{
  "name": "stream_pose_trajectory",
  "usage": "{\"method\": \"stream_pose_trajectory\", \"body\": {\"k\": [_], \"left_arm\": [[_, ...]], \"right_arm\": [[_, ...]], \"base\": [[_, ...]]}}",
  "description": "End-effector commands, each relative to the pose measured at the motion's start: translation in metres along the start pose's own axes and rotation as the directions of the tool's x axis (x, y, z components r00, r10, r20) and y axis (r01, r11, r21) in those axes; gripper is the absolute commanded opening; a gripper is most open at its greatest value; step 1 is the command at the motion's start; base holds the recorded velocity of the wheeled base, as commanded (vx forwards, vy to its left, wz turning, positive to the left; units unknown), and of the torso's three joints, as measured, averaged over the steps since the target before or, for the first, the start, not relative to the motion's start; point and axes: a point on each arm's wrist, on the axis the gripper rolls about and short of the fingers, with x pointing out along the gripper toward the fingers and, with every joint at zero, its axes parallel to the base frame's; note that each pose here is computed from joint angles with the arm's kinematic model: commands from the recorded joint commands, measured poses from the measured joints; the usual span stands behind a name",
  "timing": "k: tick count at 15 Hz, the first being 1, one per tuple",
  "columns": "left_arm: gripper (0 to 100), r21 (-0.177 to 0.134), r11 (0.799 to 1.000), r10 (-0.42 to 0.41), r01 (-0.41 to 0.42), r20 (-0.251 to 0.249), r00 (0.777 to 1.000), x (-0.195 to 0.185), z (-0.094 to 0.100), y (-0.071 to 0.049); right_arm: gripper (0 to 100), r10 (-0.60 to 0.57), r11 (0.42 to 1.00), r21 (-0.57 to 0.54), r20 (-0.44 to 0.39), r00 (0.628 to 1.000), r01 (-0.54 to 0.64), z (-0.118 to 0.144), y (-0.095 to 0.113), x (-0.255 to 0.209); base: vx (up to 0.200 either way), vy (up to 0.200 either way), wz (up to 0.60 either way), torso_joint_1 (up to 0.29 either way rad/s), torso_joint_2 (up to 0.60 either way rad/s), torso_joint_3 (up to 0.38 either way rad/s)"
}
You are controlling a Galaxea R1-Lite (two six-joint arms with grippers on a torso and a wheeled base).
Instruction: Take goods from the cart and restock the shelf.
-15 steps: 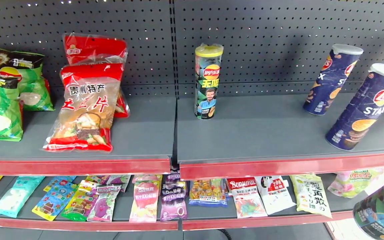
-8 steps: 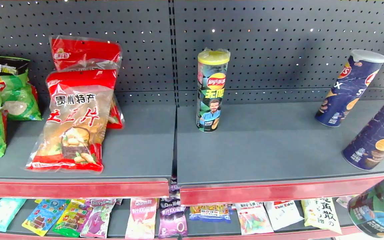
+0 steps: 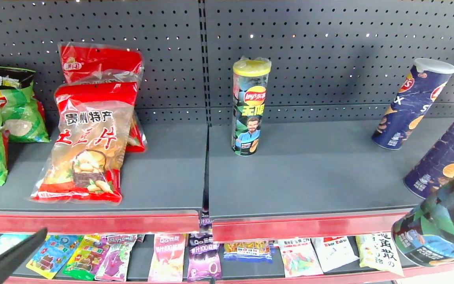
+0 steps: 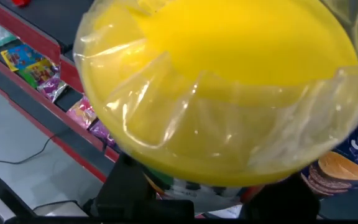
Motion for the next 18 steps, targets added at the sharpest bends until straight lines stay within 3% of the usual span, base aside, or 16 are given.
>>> {"method": "stream_pose_trajectory", "body": {"k": [1, 2, 3, 4, 5, 6, 8, 11, 18], "left_arm": [[100, -0.053, 0.992, -0.119, 0.118, -0.01, 0.993, 0.083, 0.047, 0.012], [100, -0.054, 0.99, -0.131, 0.131, -0.005, 0.991, 0.091, 0.051, 0.013], [100, -0.048, 0.98, -0.194, 0.195, 0.016, 0.981, 0.117, 0.062, 0.011], [100, -0.051, 0.946, -0.317, 0.319, 0.041, 0.948, 0.137, 0.071, 0.003], [100, -0.075, 0.904, -0.417, 0.421, 0.064, 0.907, 0.15, 0.076, -0.001], [100, -0.07, 0.877, -0.469, 0.475, 0.094, 0.878, 0.17, 0.084, -0.002], [100, -0.056, 0.869, -0.481, 0.491, 0.136, 0.866, 0.198, 0.093, -0.005], [100, -0.036, 0.827, -0.549, 0.561, 0.159, 0.82, 0.231, 0.099, -0.014], [100, -0.006, 0.801, -0.587, 0.599, 0.191, 0.787, 0.274, 0.109, -0.017]], "right_arm": [[0, 0.005, 1.0, 0.004, -0.02, 1.0, -0.005, -0.002, 0.0, 0.004], [0, 0.005, 1.0, 0.004, -0.02, 1.0, -0.005, -0.002, 0.0, 0.004], [0, 0.004, 1.0, 0.006, -0.02, 1.0, -0.004, -0.002, 0.0, 0.004], [0, 0.002, 1.0, 0.006, -0.019, 1.0, -0.002, -0.003, 0.0, 0.004], [0, 0.002, 1.0, 0.006, -0.021, 1.0, -0.002, -0.003, 0.0, 0.003], [0, -0.001, 1.0, 0.006, -0.02, 1.0, 0.001, -0.004, 0.0, 0.003], [0, -0.012, 1.0, 0.007, -0.021, 1.0, 0.012, -0.004, 0.0, 0.002], [0, -0.013, 1.0, 0.007, -0.023, 1.0, 0.013, -0.004, 0.0, 0.003], [0, -0.017, 1.0, 0.008, -0.027, 0.999, 0.017, -0.005, 0.0, 0.003]], "base": [[0.0, 0.0, 0.0, 0.0, 0.0, 0.0], [0.0, 0.0, 0.0, 0.0, 0.0, 0.0], [0.0, 0.0, 0.0, 0.0, 0.0, 0.0], [0.0, 0.0, 0.0, 0.0, 0.0, 0.0], [0.0, 0.0, 0.0, 0.0, 0.0, 0.0], [0.0, 0.0, 0.0, 0.0, 0.0, 0.0], [0.0, 0.0, 0.0, 0.0, 0.0, 0.0], [0.0, 0.0, 0.0, 0.0, 0.0, 0.0], [0.0, 0.0, 0.0, 0.0, 0.0, 0.0]]}}
